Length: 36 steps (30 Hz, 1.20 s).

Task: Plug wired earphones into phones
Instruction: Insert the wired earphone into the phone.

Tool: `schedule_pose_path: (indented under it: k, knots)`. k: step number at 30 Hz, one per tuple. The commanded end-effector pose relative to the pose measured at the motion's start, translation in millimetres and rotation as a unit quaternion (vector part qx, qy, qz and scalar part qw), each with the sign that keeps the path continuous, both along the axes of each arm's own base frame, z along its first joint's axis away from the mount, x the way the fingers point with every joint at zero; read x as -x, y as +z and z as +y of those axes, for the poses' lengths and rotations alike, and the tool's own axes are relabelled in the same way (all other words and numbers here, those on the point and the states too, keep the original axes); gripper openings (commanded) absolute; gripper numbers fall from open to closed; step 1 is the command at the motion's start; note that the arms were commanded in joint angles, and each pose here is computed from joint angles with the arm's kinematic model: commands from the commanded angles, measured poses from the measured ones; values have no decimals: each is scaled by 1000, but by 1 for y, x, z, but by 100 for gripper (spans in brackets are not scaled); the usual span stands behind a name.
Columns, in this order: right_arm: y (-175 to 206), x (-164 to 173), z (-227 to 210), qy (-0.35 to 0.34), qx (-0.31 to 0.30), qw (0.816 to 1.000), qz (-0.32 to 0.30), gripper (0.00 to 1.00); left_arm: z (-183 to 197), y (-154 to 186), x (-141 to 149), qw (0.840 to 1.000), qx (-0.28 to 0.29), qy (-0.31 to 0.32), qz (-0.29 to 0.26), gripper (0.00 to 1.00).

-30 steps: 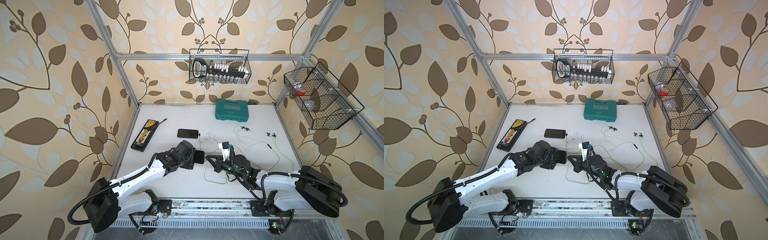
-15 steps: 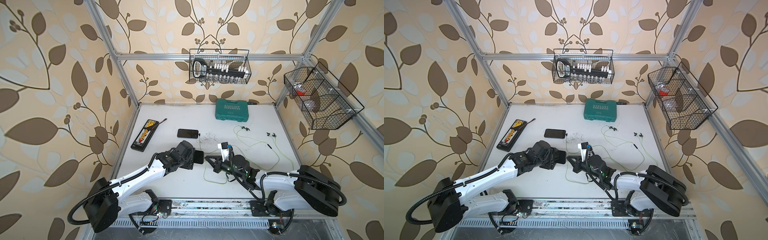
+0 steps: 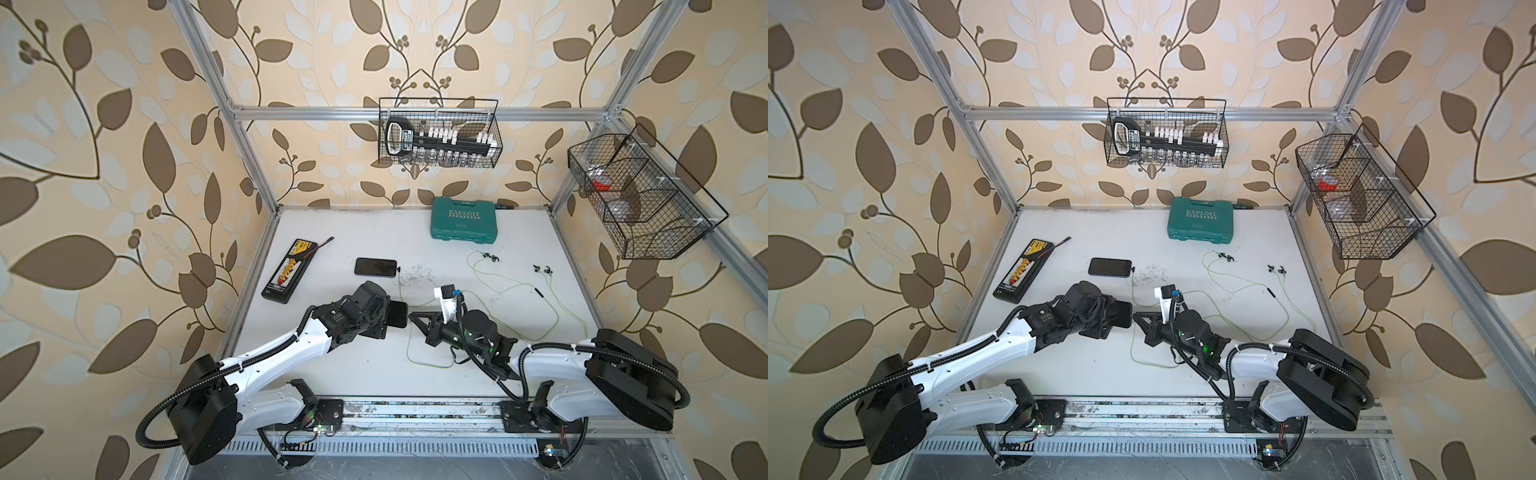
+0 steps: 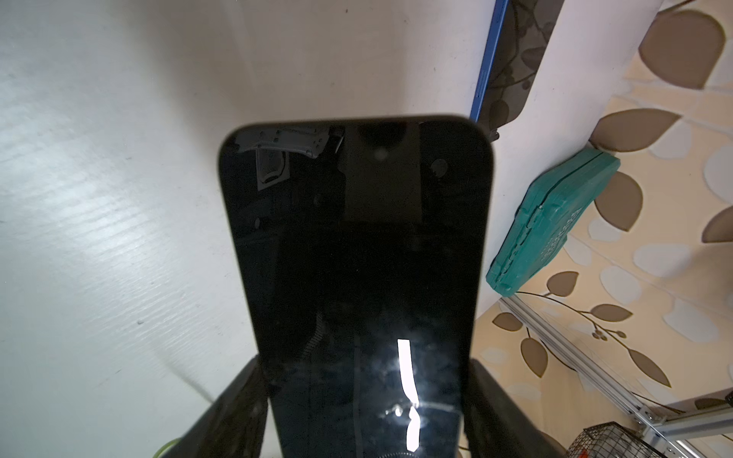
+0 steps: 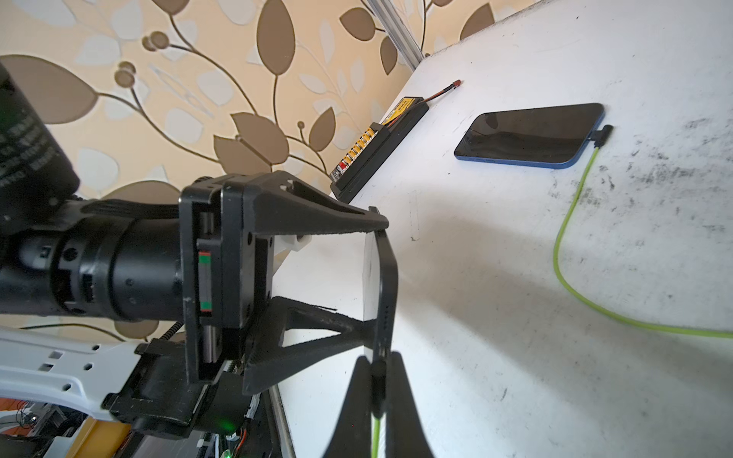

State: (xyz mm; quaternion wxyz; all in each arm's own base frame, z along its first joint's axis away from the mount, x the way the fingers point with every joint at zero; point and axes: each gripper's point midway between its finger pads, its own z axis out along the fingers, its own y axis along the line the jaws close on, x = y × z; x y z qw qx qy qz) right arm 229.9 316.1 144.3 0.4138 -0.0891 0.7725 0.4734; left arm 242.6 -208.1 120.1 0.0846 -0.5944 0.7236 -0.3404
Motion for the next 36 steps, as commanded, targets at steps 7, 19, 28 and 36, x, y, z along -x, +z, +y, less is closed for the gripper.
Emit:
schedule_pose_path:
  k: [7,19,28,36]
  knots:
    - [7,-1,11,7,-1,1000,-12,0,-40,52,-12,994,92,-30,-52,64]
    - [7,-2,10,4,1,1000,-14,0,-50,53,-9,993,98,-41,-52,64]
    - [1,-7,10,-7,11,1000,-10,0,-67,62,-2,990,115,-58,-57,64]
    - [2,-8,-1,-26,26,999,-22,15,-25,44,1,998,46,6,-50,65]
